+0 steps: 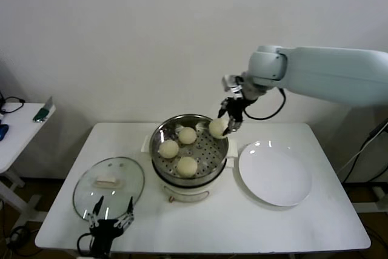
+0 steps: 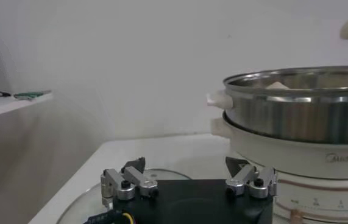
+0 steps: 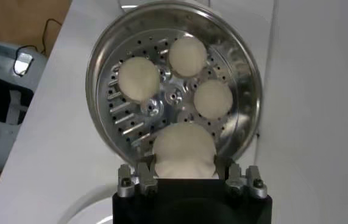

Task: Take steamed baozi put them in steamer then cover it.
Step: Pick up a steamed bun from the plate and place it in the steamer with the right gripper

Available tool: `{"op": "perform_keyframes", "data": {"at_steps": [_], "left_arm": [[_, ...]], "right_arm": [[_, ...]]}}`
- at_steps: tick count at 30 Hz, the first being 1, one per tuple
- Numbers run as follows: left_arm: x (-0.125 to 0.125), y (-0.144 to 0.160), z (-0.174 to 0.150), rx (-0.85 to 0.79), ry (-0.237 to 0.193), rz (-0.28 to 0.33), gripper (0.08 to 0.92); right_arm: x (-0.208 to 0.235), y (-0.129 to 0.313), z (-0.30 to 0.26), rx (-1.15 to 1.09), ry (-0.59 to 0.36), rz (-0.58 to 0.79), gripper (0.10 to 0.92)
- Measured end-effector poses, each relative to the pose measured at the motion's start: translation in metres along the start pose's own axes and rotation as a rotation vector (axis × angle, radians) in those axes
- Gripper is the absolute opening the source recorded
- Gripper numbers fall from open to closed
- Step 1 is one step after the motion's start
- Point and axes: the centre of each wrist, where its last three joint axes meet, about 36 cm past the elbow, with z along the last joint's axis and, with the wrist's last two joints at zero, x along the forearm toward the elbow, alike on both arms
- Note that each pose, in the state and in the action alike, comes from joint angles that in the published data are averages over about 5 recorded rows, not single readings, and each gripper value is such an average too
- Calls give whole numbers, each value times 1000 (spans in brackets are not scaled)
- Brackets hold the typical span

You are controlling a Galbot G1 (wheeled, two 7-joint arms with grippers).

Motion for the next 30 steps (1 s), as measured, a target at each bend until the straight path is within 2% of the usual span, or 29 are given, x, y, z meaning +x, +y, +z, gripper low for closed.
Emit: {"op": "perform_keyframes", "data": {"at_steps": [13, 23, 30], "left_arm": [[-1, 2, 2, 1, 6, -5, 823], [-1, 2, 3, 2, 7, -4, 823], [-1, 4, 1, 0, 6, -6, 823]], "right_arm": [[-80, -6, -20, 53, 70, -41, 653], [-113, -4, -23, 71, 88, -68, 656], [-113, -9, -24, 66, 68, -61, 791]]}}
